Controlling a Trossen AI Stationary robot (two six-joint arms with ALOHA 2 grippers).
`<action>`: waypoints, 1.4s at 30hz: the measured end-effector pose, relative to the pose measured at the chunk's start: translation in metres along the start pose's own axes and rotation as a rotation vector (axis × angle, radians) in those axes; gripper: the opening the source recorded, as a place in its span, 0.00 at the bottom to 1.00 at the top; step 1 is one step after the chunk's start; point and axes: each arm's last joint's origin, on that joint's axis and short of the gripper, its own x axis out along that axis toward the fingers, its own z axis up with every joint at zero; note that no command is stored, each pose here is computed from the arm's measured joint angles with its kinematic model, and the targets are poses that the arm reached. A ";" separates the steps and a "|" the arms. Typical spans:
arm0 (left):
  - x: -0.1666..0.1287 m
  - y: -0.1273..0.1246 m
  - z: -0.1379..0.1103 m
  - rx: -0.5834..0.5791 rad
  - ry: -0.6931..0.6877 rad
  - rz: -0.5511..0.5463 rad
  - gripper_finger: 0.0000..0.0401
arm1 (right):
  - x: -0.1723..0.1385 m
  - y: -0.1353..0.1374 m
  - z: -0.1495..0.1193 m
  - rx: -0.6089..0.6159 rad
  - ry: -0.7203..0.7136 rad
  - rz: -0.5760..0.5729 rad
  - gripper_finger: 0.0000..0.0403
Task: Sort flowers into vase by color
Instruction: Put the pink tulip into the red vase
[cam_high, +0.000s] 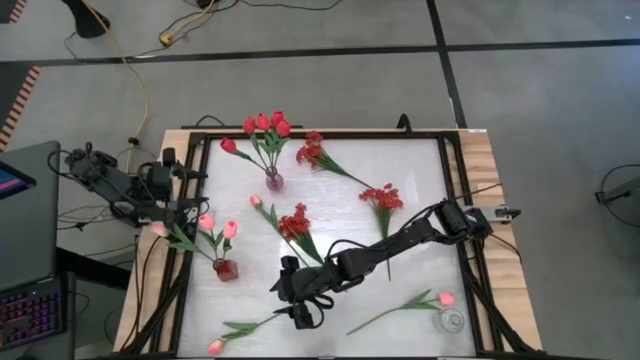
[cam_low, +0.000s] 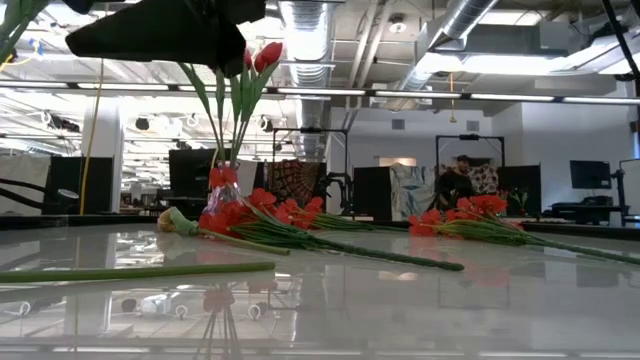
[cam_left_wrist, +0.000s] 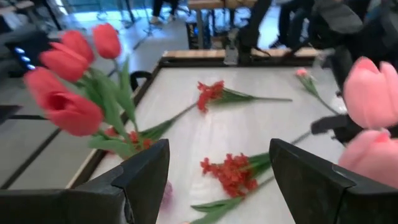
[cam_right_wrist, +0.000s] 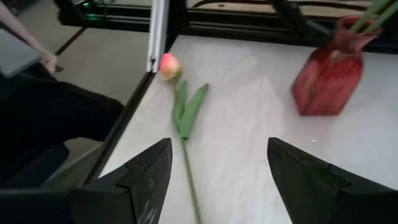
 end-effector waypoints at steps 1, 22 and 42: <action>-0.001 0.002 0.000 -0.006 -0.009 0.013 0.66 | 0.000 0.000 0.000 0.000 -0.003 -0.010 0.72; -0.010 0.011 -0.007 -0.056 -0.020 0.021 0.66 | 0.093 0.008 -0.033 -0.002 -0.053 0.072 0.72; -0.010 0.009 -0.008 -0.068 -0.001 -0.043 0.66 | 0.091 0.023 -0.054 0.029 0.161 0.012 0.71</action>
